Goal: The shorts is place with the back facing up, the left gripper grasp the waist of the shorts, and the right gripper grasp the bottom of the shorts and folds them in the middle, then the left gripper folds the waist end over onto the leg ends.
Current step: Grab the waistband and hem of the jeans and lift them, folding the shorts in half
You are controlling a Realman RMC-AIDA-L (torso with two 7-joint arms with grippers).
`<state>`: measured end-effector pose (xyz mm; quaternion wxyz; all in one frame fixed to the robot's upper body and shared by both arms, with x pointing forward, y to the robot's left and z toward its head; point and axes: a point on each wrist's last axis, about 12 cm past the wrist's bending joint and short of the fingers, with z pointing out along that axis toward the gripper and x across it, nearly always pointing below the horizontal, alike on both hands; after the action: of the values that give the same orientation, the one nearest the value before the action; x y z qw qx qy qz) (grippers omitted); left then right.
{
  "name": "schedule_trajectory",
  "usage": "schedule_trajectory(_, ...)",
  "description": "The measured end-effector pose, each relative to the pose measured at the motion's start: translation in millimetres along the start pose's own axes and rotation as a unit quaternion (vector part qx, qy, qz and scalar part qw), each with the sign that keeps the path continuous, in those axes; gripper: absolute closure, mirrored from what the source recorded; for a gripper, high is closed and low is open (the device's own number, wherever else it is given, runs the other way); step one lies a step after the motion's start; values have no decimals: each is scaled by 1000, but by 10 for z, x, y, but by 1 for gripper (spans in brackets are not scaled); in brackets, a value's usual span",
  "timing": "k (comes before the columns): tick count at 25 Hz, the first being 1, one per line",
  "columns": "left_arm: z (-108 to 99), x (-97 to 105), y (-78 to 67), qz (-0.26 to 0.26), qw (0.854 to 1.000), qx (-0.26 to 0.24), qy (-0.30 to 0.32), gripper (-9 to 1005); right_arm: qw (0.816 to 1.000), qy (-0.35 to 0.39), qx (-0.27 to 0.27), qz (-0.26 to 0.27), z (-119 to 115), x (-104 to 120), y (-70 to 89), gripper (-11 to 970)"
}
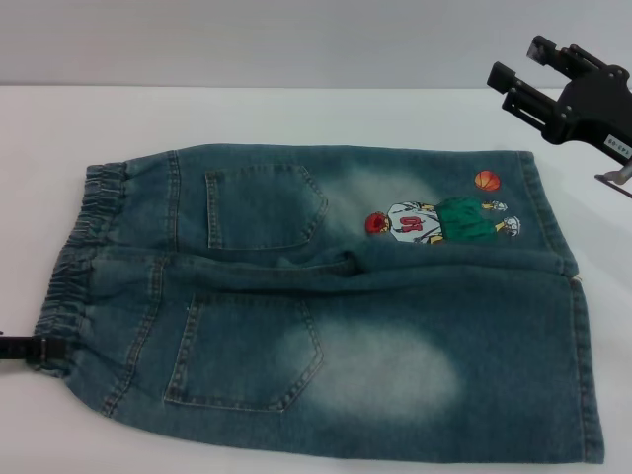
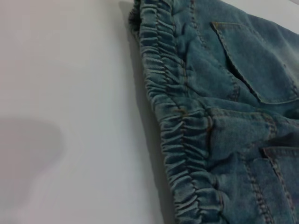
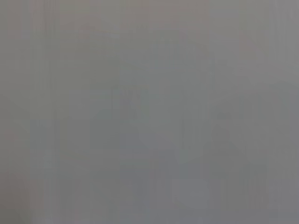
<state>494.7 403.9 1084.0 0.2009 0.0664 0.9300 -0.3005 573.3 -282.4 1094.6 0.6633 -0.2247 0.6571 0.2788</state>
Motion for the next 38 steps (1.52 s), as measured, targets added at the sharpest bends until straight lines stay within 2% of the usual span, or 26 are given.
schedule_trajectory(14,72,-34,-90,9,1000,24,11,251,1000,1,1,1,-6,5,-4,306)
schedule_trajectory(28,108,-150,-175,29,999,36,17,252,1000,-1,6,6,-61,31,-3,307)
schedule_trajectory(33,119,-184,-182,38,999,33,22,397,1000,-3,13,8,-103,38,-19,305)
schedule_trajectory(38,101,-205,-182,40,999,31,21,641,1000,-5,13,9,-111,40,-13,305)
